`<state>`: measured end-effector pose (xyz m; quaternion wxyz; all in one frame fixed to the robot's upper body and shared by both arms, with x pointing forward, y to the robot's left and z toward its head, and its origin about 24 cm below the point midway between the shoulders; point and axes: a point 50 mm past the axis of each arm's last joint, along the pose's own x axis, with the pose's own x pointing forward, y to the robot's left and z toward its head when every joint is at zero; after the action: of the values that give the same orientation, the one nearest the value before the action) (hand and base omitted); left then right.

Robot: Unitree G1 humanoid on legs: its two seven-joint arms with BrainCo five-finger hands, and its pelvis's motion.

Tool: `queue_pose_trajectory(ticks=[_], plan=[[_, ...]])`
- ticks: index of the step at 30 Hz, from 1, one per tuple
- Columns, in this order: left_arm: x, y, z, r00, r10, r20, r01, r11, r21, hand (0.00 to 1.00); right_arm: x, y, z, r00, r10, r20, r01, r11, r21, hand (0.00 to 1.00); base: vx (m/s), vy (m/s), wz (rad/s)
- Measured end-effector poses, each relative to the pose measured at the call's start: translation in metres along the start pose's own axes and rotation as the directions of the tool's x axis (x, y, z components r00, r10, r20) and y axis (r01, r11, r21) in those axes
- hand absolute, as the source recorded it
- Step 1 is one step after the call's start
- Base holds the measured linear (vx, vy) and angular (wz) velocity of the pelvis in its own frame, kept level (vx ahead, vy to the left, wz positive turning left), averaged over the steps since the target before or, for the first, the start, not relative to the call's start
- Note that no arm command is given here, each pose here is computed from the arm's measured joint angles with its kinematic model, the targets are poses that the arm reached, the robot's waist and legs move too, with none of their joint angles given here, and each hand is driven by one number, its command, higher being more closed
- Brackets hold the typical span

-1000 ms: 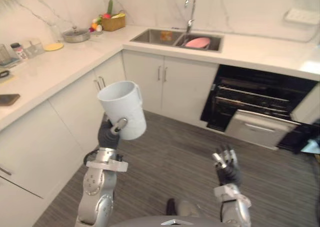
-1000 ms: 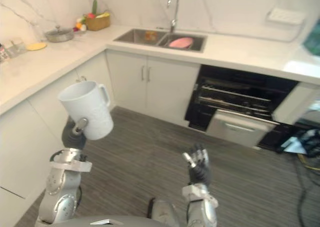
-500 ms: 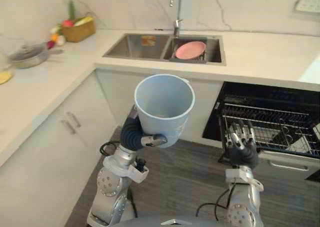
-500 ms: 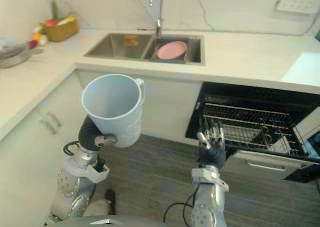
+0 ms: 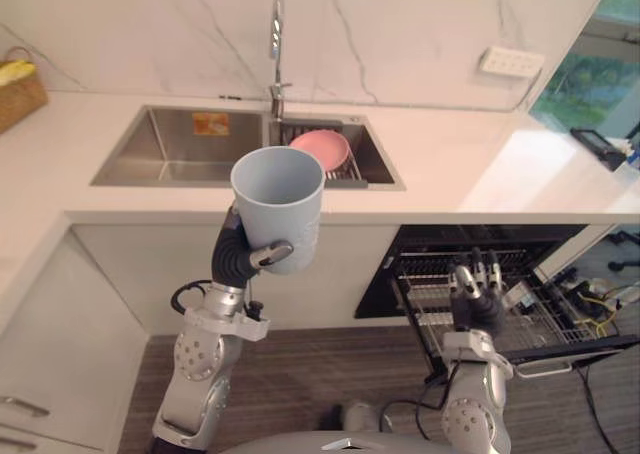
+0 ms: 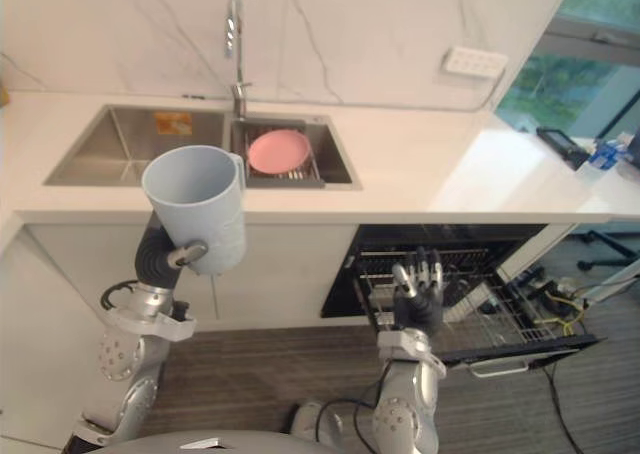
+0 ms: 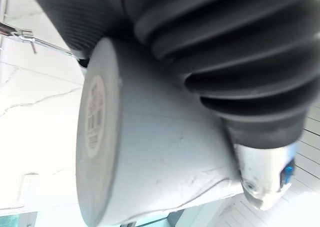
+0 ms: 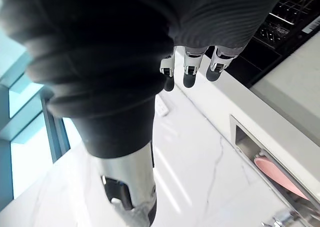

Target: Walk over to the sink, pick up the cup, carry it to the dishwasher, place the cup inside the dishwasher, then close the dishwasher door

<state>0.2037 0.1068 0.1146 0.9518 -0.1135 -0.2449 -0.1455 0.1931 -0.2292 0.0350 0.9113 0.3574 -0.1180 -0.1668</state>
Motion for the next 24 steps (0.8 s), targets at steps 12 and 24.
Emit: queue_pose_trajectory(ticks=[12, 24], plan=[[0.006, -0.020, -0.007, 1.000, 0.010, -0.020, -0.012, 0.997, -0.082, 1.00, 0.002, 0.039, 0.031, 0.969, 0.207, 0.136, -0.212, 0.977, 0.020, 0.00, 0.23, -0.004, -0.67], [-0.014, -0.014, -0.020, 0.986, 0.128, -0.110, -0.136, 0.988, -0.068, 1.00, 0.006, 0.069, 0.014, 0.928, 0.372, 0.017, -0.372, 0.926, 0.057, 0.00, 0.22, 0.093, -0.66]])
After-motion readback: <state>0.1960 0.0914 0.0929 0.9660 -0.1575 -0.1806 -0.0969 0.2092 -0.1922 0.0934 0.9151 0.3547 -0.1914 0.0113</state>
